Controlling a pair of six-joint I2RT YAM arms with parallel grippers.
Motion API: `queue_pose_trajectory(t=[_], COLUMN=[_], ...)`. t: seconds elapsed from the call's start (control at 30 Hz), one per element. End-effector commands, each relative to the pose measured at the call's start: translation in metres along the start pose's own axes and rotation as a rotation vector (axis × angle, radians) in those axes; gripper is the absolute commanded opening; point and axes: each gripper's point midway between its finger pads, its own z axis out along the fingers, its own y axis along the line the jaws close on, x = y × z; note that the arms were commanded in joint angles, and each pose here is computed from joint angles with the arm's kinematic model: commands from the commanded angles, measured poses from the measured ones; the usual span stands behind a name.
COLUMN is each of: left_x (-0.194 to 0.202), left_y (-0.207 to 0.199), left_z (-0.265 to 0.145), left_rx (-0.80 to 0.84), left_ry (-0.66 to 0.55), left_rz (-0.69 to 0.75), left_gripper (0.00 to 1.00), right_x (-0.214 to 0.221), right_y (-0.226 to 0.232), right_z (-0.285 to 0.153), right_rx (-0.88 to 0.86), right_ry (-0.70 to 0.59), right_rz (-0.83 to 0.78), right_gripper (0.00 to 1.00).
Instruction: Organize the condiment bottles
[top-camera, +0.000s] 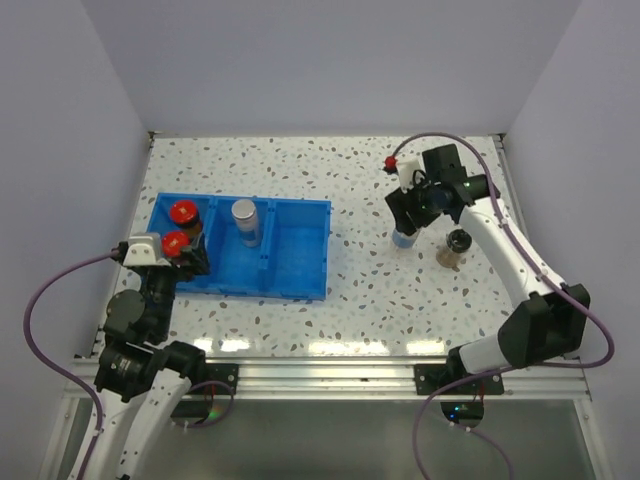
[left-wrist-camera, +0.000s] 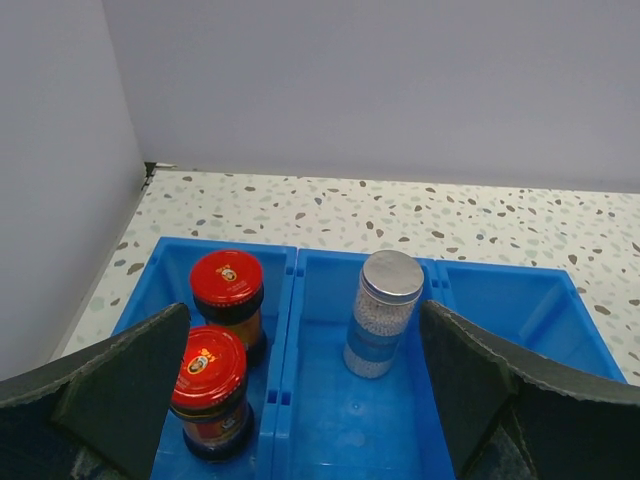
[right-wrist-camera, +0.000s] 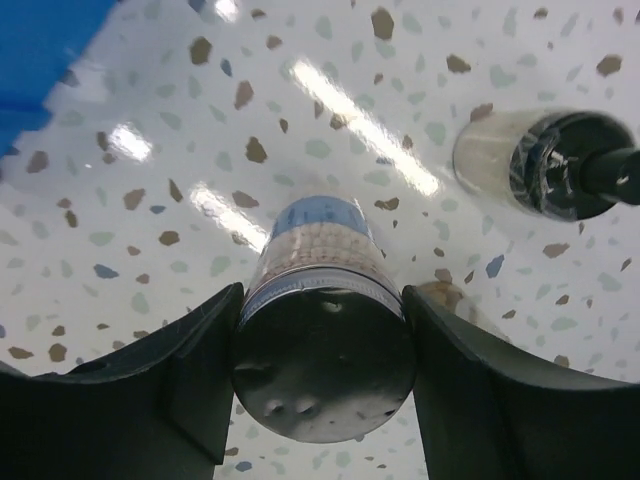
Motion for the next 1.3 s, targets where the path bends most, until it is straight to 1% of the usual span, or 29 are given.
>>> queue_pose_trajectory(t=[0.0,0.07,0.13,0.17,0.23,0.27,0.33,0.37,0.43,0.47,0.53,0.57,0.63,0.67,0.7,0.77,0.8,0.9,0.93,0.97,1.0,1.03,1.07,1.1,1.13,1.23,1.27], left_x=[-0.01,-0.013,-0.014,-0.014,-0.016,-0.018,-0.019,-0.019,-0.021,-0.022,-0.023,-0.023,-0.025,-0.025,-0.026,-0.026,-0.027,-0.029,-0.029,-0.03,-0.031,-0.032,-0.031,-0.033,-0.034,-0.034,-0.035], left_y=[0.005,0.006,0.006,0.006,0.006,0.007,0.008,0.009,0.01,0.011,0.011,0.011,0.013,0.013,0.014,0.014,0.014,0.014,0.015,0.015,0.015,0.016,0.016,0.016,0.017,0.018,0.018], left_z=[-0.001,-0.002,-0.003,-0.004,-0.005,-0.006,-0.007,-0.008,-0.009,-0.01,-0.011,-0.011,-0.012,-0.013,-0.013,-0.014,-0.014,-0.016,-0.016,-0.017,-0.017,-0.018,-0.019,-0.02,-0.02,-0.021,-0.022], left_rx=[-0.024,-0.023,-0.023,-0.023,-0.023,-0.022,-0.028,-0.031,-0.035,-0.038,-0.038,-0.039,-0.045,-0.048,-0.049,-0.049,-0.047,-0.047,-0.048,-0.048,-0.05,-0.051,-0.052,-0.052,-0.053,-0.056,-0.057], left_ry=[-0.047,-0.056,-0.062,-0.066,-0.073,-0.08,-0.089,-0.092,-0.101,-0.106,-0.111,-0.112,-0.12,-0.123,-0.126,-0.132,-0.135,-0.145,-0.146,-0.149,-0.152,-0.158,-0.158,-0.165,-0.17,-0.175,-0.176], left_rz=[0.003,0.002,0.0,-0.002,-0.003,-0.006,-0.01,-0.011,-0.013,-0.013,-0.014,-0.014,-0.016,-0.018,-0.018,-0.018,-0.021,-0.021,-0.022,-0.023,-0.024,-0.025,-0.027,-0.028,-0.029,-0.034,-0.035], left_gripper=[1.0,1.0,1.0,1.0,1.0,1.0,1.0,1.0,1.0,1.0,1.0,1.0,1.0,1.0,1.0,1.0,1.0,1.0,1.0,1.0,1.0,1.0,1.0,1.0,1.0,1.0,1.0], right_x=[-0.064,-0.081,-0.091,-0.103,-0.114,-0.129,-0.142,-0.156,-0.17,-0.182,-0.192,-0.201,-0.208,-0.216,-0.217,-0.222,-0.222,-0.227,-0.227,-0.233,-0.236,-0.234,-0.24,-0.241,-0.237,-0.237,-0.232], right_y=[0.017,0.035,0.048,0.062,0.077,0.088,0.106,0.12,0.142,0.161,0.185,0.206,0.228,0.247,0.258,0.284,0.296,0.326,0.335,0.344,0.346,0.352,0.355,0.356,0.36,0.361,0.361], right_z=[-0.071,-0.087,-0.092,-0.098,-0.098,-0.106,-0.109,-0.112,-0.116,-0.117,-0.121,-0.128,-0.118,-0.123,-0.111,-0.111,-0.093,-0.085,-0.066,-0.069,-0.064,-0.042,-0.044,-0.033,-0.015,0.007,0.023], right_rx=[-0.012,-0.068,-0.1,-0.13,-0.188,-0.212,-0.282,-0.31,-0.38,-0.421,-0.481,-0.518,-0.56,-0.588,-0.609,-0.639,-0.645,-0.643,-0.639,-0.639,-0.623,-0.62,-0.615,-0.592,-0.585,-0.54,-0.525], right_ry=[-0.237,-0.287,-0.316,-0.348,-0.368,-0.412,-0.452,-0.491,-0.531,-0.558,-0.578,-0.607,-0.598,-0.628,-0.604,-0.62,-0.587,-0.587,-0.556,-0.574,-0.573,-0.536,-0.545,-0.534,-0.503,-0.483,-0.46], right_rz=[-0.064,-0.099,-0.14,-0.178,-0.206,-0.227,-0.254,-0.284,-0.309,-0.341,-0.359,-0.394,-0.401,-0.424,-0.42,-0.452,-0.46,-0.499,-0.504,-0.514,-0.513,-0.516,-0.519,-0.527,-0.534,-0.555,-0.566], right_gripper=[0.0,0.0,0.0,0.0,0.0,0.0,0.0,0.0,0.0,0.0,0.0,0.0,0.0,0.0,0.0,0.0,0.0,0.0,0.0,0.0,0.0,0.0,0.0,0.0,0.0,0.0,0.0])
